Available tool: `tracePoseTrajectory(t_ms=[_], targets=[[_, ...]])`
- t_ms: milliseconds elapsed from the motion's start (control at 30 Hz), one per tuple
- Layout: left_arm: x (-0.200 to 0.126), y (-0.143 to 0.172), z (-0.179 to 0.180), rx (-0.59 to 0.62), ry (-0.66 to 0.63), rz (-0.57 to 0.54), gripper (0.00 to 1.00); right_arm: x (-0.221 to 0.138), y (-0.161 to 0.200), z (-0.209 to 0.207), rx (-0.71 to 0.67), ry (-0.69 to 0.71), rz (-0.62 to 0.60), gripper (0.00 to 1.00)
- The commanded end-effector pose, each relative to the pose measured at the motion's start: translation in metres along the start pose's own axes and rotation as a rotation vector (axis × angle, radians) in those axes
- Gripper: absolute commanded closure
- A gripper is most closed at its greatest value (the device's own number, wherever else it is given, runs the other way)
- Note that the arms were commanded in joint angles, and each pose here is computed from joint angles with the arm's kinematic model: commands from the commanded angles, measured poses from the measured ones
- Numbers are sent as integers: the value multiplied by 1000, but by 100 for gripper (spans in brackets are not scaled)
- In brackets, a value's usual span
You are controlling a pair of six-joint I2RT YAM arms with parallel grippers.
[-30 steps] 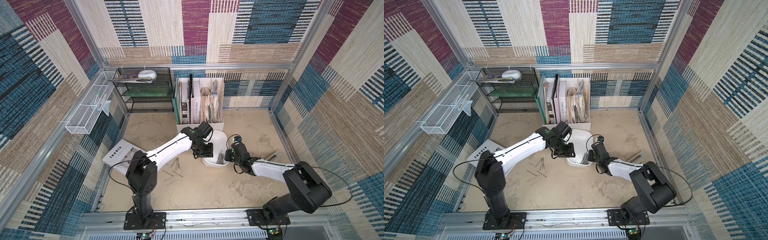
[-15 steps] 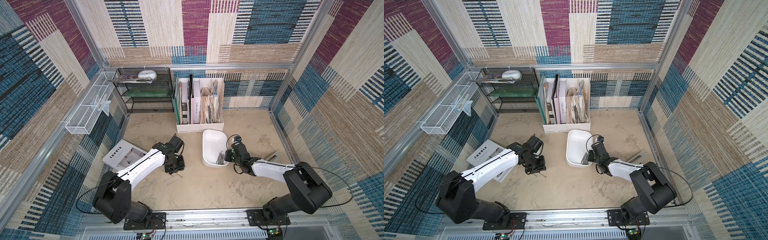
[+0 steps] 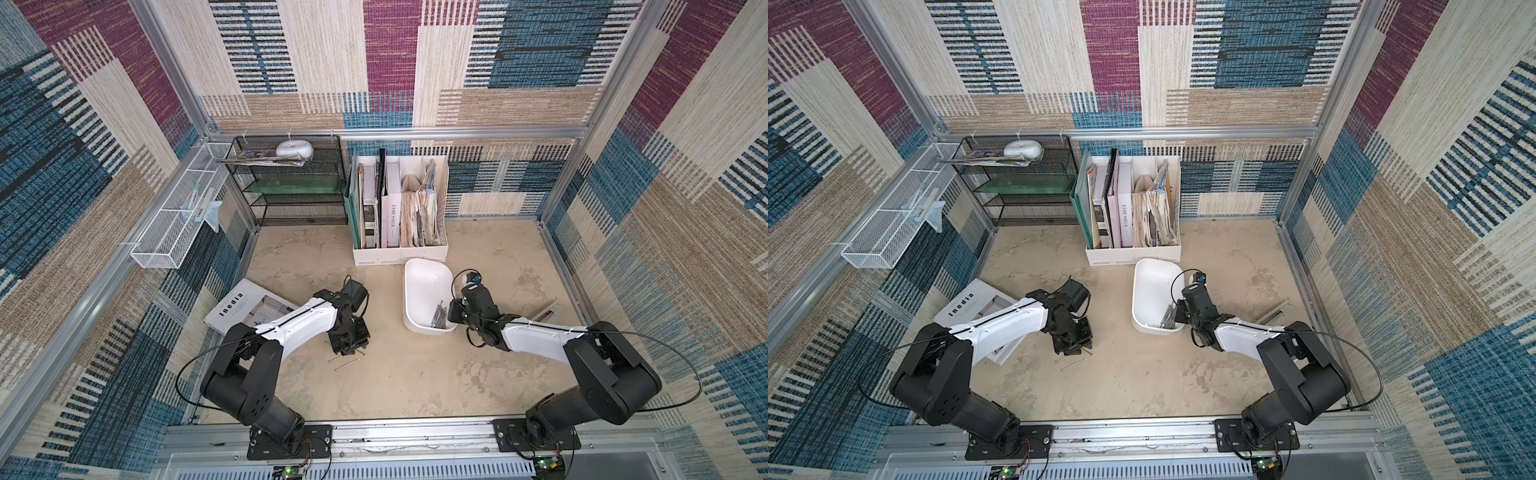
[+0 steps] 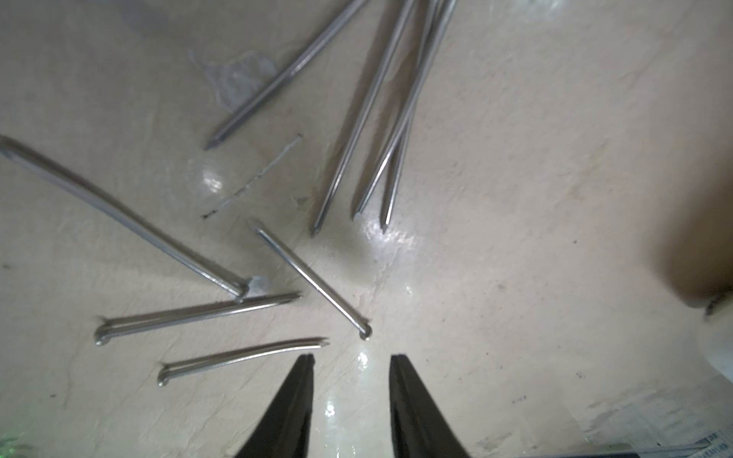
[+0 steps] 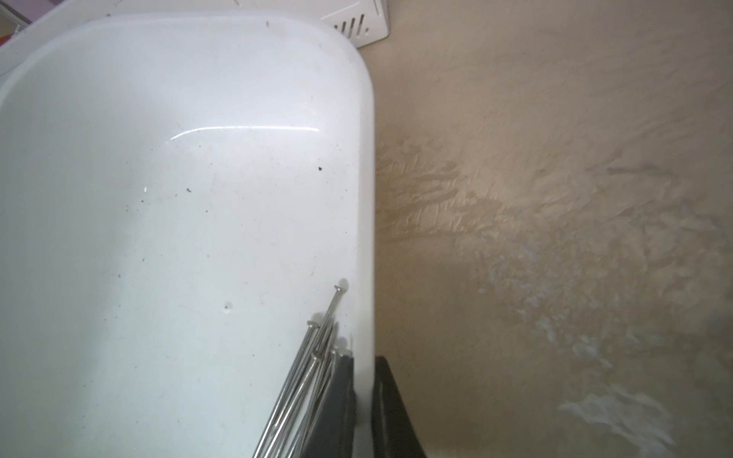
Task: Put the nails on the desktop into the storage box
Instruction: Pick up the nail from the center of the board.
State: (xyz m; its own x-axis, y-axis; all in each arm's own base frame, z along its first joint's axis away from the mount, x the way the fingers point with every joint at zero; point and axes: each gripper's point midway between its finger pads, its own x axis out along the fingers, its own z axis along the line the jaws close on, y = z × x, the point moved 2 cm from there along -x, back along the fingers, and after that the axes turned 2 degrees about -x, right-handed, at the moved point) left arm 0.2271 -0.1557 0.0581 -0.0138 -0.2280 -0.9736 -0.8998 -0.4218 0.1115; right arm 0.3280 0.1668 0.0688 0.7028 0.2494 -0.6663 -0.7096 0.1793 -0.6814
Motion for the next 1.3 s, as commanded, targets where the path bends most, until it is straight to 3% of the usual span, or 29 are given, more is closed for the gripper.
tracePoseTrajectory(t_ms=[0, 633, 700, 933, 1267], targets=[[4, -1, 8, -47, -38, -7, 63, 2, 15, -4, -30, 12, 69, 100], [33, -15, 12, -42, -133, 10, 68, 9, 25, -6, -38, 7, 92, 100], [39, -13, 14, -40, -140, 29, 71, 8, 23, -5, -38, 3, 88, 100], [49, -8, 11, -15, -110, 82, 100, 9, 23, -4, -38, -3, 90, 100], [33, -7, -16, 68, 8, 90, 100, 7, 21, -3, -34, -1, 87, 100]])
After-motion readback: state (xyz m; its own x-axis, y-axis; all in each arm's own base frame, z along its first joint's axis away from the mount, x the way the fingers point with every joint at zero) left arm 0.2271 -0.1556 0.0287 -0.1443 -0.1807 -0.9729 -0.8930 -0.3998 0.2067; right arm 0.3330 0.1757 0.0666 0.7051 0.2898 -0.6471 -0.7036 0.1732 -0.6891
